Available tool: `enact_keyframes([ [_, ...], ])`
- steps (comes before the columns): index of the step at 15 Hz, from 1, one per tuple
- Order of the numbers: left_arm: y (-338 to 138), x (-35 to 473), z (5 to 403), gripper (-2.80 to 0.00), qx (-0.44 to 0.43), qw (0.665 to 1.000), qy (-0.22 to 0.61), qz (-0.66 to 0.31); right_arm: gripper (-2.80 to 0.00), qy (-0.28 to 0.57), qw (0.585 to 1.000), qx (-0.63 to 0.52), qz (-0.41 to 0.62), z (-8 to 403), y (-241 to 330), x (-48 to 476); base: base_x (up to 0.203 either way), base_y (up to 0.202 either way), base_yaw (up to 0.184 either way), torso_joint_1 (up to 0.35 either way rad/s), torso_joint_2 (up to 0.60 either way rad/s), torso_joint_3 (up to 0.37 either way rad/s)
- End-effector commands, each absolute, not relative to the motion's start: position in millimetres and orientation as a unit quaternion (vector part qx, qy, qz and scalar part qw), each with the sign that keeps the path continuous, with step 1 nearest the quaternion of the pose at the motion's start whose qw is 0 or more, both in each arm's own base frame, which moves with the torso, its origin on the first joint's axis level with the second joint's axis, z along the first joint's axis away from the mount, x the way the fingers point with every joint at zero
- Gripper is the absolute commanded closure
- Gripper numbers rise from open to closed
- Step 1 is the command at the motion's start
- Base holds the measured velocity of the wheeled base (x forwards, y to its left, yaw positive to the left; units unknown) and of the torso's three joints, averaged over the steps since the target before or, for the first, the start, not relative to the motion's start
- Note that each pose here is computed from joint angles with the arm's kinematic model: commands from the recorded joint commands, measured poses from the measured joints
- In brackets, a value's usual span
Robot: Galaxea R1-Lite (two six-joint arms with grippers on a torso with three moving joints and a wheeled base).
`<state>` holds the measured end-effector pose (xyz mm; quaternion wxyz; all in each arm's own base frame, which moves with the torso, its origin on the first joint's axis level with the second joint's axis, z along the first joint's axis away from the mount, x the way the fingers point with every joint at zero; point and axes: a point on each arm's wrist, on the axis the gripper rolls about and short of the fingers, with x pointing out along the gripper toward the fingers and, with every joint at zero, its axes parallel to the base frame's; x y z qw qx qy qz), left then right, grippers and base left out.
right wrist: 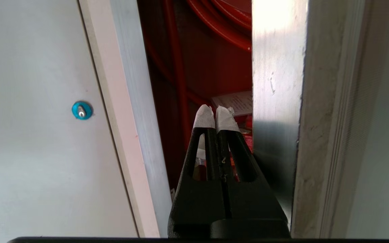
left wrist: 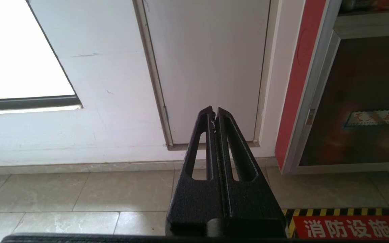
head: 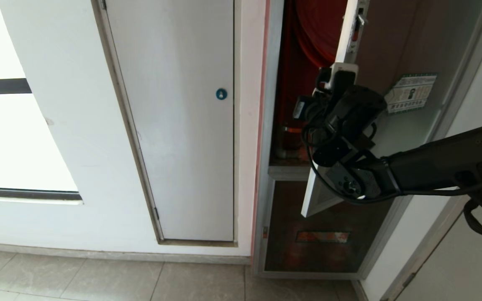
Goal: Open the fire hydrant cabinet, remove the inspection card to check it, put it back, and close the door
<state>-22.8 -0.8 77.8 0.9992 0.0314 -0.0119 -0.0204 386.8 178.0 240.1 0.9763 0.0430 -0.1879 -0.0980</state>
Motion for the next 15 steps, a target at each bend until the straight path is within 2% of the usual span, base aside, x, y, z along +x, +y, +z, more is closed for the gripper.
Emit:
enact_keyframes([
  [1, -0.8, -21.8, 74.5, 0.00, 0.032, 0.999, -0.005, -0.021, 0.00, -0.199, 0.973, 0.052, -0.101, 252.0, 172.9, 377.5, 0.000, 0.000, 0.000, 0.000, 0.00, 0.000],
  [15, -0.8, -21.8, 74.5, 0.00, 0.032, 0.999, -0.005, -0.021, 0.00, -0.172, 0.976, 0.075, -0.106, 250.9, 151.7, 344.1, 0.000, 0.000, 0.000, 0.000, 0.00, 0.000],
])
